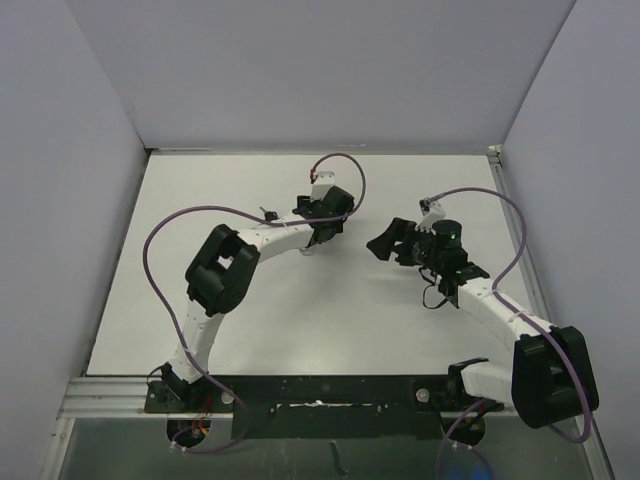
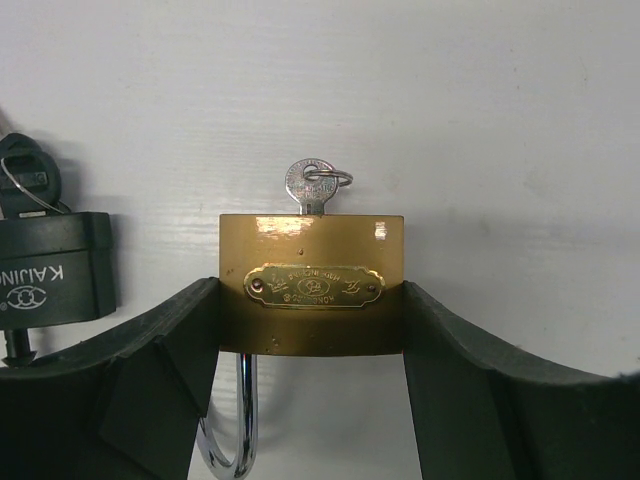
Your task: Unlock with the key
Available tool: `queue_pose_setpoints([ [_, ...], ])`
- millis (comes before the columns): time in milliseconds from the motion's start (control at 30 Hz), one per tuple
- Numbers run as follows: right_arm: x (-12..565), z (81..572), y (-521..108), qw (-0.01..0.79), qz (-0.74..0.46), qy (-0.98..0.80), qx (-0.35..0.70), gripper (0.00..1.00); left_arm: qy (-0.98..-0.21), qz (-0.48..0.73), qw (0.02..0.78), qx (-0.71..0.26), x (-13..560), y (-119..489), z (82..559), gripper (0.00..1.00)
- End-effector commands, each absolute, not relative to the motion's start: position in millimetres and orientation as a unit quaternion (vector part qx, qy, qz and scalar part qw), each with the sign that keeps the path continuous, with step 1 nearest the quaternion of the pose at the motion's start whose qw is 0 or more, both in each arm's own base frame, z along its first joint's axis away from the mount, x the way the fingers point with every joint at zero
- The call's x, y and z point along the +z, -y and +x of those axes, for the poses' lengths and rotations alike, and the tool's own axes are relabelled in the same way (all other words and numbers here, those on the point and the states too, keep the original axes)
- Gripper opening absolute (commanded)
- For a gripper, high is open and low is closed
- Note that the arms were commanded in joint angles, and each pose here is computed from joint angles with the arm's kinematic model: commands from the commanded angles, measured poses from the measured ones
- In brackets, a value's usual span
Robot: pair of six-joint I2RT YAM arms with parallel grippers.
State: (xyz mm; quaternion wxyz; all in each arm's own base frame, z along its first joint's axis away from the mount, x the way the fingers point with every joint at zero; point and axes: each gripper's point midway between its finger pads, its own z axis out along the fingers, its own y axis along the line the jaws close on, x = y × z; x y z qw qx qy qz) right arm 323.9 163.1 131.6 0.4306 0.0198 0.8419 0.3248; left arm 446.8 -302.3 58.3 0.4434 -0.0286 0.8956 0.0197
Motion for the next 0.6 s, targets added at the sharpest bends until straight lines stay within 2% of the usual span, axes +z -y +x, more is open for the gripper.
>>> queue_pose_setpoints([
  [0, 152, 324, -161, 0.458, 0.01, -0.822, 0.338, 0.9, -0.873, -0.067, 0.482, -0.017, 90, 312, 482, 0.0],
  [400, 151, 324, -160, 0.457, 0.011, -0.822, 0.34, 0.9, -0.88, -0.08, 0.465, -0.051, 63, 313, 490, 0.0],
  [467, 151, 324, -160, 0.456, 0.011, -0.823, 0.339, 0.9, -0.881, -0.077, 0.463, -0.062, 61, 314, 490, 0.08],
  [567, 150, 324, -160, 0.455, 0.011, -0.823, 0.339, 0.9, -0.881, -0.072, 0.462, -0.066, 58, 315, 489, 0.29],
])
